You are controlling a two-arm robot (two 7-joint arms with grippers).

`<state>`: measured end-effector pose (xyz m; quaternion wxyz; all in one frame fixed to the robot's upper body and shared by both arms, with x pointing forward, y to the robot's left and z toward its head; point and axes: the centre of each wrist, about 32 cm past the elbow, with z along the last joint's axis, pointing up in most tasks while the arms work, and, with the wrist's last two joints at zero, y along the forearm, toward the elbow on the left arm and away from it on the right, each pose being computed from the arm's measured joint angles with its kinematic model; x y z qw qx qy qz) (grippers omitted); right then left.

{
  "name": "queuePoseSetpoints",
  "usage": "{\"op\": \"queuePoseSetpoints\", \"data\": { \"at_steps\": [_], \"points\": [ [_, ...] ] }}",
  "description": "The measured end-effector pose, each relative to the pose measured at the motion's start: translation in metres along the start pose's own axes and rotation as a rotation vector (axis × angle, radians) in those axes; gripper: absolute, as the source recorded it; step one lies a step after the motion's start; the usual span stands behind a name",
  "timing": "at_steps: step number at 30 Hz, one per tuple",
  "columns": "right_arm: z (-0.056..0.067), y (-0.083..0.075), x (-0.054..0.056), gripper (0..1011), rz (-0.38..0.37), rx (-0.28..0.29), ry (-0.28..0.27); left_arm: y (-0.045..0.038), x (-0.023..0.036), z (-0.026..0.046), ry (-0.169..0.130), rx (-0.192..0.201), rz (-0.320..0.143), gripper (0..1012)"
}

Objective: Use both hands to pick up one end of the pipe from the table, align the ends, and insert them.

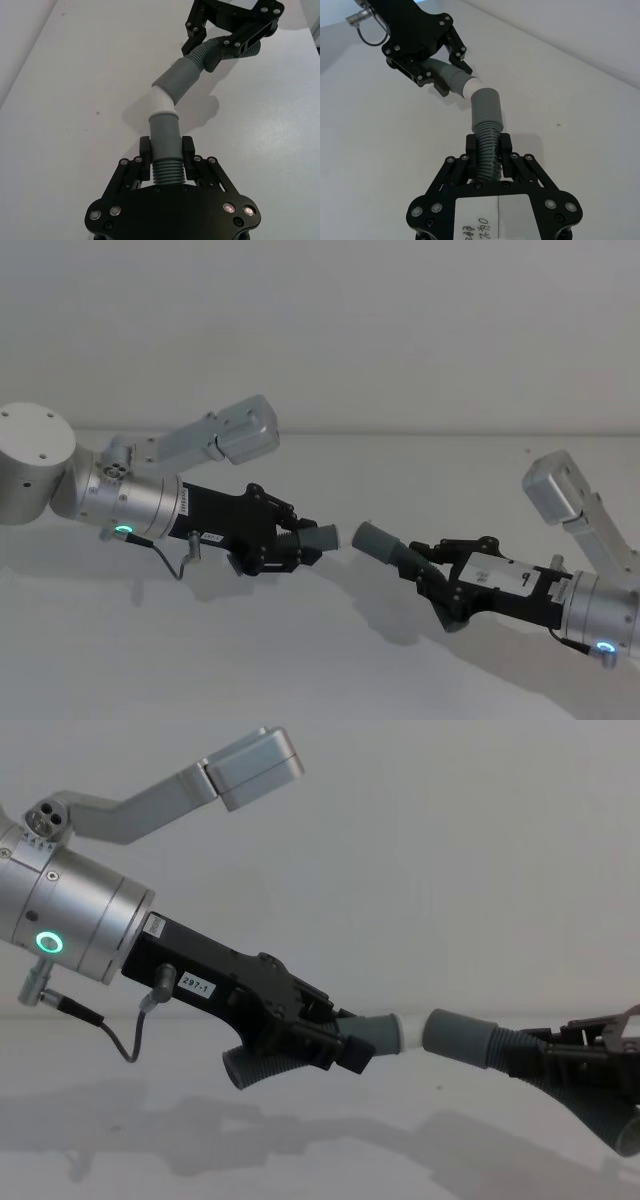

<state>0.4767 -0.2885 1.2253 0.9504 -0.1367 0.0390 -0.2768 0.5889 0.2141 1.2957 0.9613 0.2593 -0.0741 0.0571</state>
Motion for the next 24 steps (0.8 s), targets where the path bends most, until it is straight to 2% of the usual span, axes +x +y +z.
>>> {"op": "queuePoseSetpoints", "data": {
  "at_steps": [24],
  "points": [
    [-0.0003,-0.0037,-0.0005,263,0.019,0.01,-0.006,0.001,-0.0008,0.003,-0.006,0.011,-0.013,365]
  ]
}}
